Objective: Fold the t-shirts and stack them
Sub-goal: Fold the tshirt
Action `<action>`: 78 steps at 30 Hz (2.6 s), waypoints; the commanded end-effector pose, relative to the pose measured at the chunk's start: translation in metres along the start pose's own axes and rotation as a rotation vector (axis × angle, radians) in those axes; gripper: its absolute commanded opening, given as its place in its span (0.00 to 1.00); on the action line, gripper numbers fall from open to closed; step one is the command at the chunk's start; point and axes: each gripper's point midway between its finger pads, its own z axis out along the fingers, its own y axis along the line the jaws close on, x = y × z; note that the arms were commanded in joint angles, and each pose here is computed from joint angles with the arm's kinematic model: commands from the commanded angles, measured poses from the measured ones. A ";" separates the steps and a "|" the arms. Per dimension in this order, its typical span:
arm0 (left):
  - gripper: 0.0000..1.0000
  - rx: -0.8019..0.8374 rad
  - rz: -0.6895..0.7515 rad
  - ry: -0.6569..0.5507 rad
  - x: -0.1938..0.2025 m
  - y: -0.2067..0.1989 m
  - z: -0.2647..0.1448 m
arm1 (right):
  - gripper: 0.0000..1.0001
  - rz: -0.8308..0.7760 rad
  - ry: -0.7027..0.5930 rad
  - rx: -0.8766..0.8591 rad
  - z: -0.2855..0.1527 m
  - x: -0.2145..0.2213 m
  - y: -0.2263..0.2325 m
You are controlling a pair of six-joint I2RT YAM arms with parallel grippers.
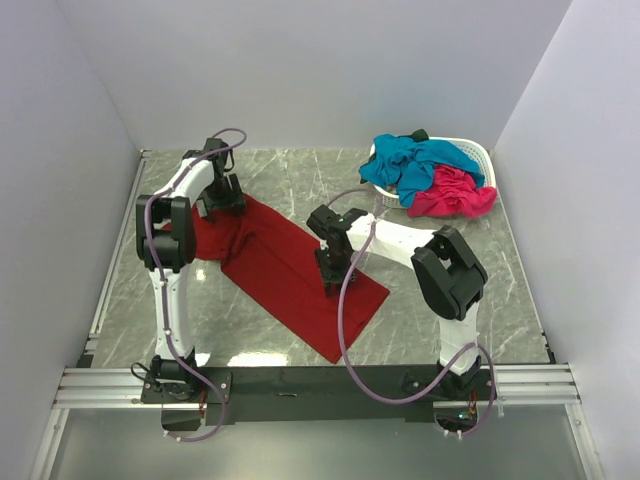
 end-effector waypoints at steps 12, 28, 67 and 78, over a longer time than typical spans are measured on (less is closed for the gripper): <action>0.89 0.158 -0.130 -0.086 0.047 0.003 -0.063 | 0.41 0.013 -0.141 0.169 -0.030 -0.036 -0.052; 0.89 0.062 -0.120 0.014 0.058 0.021 0.007 | 0.40 -0.026 -0.022 0.131 0.022 0.007 -0.033; 0.89 0.207 -0.067 -0.147 -0.073 -0.027 0.058 | 0.40 -0.251 0.049 -0.322 0.016 -0.021 0.127; 0.93 0.282 -0.097 -0.378 -0.085 -0.018 -0.099 | 0.42 -0.314 -0.158 -0.237 -0.057 -0.049 0.114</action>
